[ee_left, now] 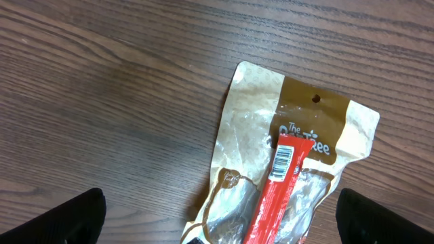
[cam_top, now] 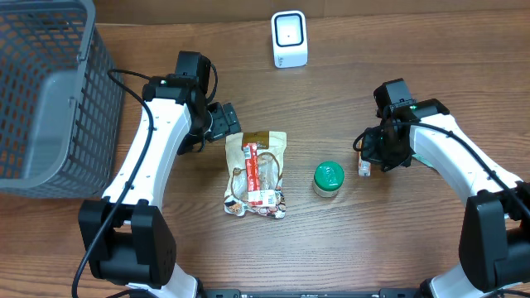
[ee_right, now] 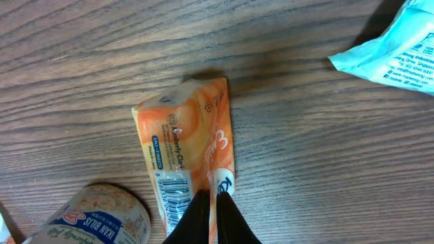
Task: Scan the item barcode
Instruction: 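Lower the right gripper and close it on the orange pack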
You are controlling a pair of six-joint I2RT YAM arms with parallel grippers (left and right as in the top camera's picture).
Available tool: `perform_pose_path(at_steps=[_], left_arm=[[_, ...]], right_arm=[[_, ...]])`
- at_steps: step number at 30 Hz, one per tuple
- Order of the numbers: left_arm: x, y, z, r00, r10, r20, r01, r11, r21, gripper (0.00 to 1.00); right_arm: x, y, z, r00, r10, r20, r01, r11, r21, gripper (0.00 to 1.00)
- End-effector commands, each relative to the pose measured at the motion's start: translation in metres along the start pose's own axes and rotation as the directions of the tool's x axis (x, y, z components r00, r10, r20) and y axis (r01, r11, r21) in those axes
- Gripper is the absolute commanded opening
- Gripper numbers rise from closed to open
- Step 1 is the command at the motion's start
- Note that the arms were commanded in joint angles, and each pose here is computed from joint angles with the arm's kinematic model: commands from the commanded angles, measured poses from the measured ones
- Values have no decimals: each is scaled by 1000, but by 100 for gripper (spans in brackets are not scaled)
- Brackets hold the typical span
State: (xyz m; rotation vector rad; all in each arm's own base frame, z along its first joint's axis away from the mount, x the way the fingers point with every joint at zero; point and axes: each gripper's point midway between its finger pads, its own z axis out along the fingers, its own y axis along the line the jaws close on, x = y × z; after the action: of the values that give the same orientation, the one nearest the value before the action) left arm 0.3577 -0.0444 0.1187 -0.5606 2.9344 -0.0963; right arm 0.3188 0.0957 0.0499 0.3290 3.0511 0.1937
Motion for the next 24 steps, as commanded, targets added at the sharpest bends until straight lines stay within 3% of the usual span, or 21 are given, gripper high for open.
perform_pose_path(at_steps=[1,24], left_arm=[[-6,-5,-13,999,-4,37,3,1000,25,100],[-6,-5,-13,999,-4,37,3,1000,25,100]], right_arm=[[0,4,-6,1000,3,13,-3,1000,-27,7],[-6,11,-5,999,-4,37,6,998,-62,14]])
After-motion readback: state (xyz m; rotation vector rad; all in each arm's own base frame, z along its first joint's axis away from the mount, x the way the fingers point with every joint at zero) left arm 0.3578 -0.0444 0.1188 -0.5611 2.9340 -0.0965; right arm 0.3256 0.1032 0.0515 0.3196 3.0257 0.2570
